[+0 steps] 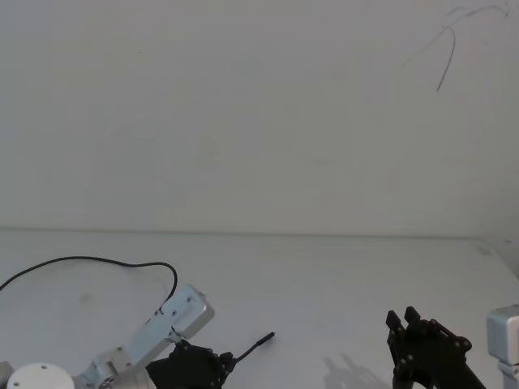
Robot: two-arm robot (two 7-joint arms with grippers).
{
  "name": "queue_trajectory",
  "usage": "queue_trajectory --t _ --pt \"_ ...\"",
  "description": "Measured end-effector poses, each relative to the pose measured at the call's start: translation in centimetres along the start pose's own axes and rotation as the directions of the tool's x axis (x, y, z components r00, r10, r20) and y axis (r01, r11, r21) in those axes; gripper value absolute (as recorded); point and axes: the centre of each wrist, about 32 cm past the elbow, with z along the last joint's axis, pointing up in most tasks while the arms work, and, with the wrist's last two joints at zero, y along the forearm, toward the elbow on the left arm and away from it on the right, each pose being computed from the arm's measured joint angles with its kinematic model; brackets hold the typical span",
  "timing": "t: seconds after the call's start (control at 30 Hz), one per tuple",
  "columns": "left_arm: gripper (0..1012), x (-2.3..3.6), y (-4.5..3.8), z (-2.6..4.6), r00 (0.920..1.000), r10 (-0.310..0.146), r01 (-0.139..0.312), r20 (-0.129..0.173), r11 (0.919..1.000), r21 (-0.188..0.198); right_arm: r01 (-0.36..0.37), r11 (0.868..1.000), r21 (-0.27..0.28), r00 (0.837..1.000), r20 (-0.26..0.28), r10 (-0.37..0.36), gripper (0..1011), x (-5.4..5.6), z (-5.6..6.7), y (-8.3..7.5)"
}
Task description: Pick up the data cable with the one hand.
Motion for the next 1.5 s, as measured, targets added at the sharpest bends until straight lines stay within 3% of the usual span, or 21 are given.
queue_trajectory --t 0.27,0.47,0.57,0.7,0.73,1.03,1.27,1.5 --pt "34 0.48 0.73 -0.07 0.9992 -0.037 0.036 -0.016 0.9982 -0.047 0.000 1.000 0.000 1.000 0.000 0.000 250 0.0 0.0 0.0" --pt "34 1.30 1.91 -0.17 0.9945 -0.099 0.094 -0.035 0.9892 -0.112 0.000 1.000 0.000 1.000 0.000 0.000 250 0.0 0.0 0.0" --pt "34 1.88 2.80 -0.30 0.9875 -0.149 0.140 -0.049 0.9779 -0.155 0.000 1.000 0.000 1.000 0.000 0.000 250 0.0 0.0 0.0" --pt "34 2.39 3.68 -0.49 0.9808 -0.185 0.172 -0.060 0.9678 -0.184 0.000 1.000 0.000 1.000 0.000 0.000 250 0.0 0.0 0.0" --pt "34 2.59 4.10 -0.60 0.9760 -0.208 0.191 -0.066 0.9613 -0.199 0.000 1.000 0.000 1.000 0.000 0.000 250 0.0 0.0 0.0" --pt "34 3.36 6.14 -1.16 0.9521 -0.294 0.265 -0.085 0.9314 -0.249 0.000 1.000 0.000 1.000 0.000 0.000 250 0.0 0.0 0.0" --pt "34 3.63 7.02 -1.41 0.9391 -0.332 0.298 -0.090 0.9162 -0.268 -0.006 1.000 0.007 1.000 -0.003 0.006 250 -0.1 0.1 0.1" --pt "34 3.77 7.46 -1.52 0.9322 -0.350 0.314 -0.092 0.9079 -0.278 -0.039 0.998 0.047 0.998 -0.036 0.041 250 -0.4 0.8 0.6"
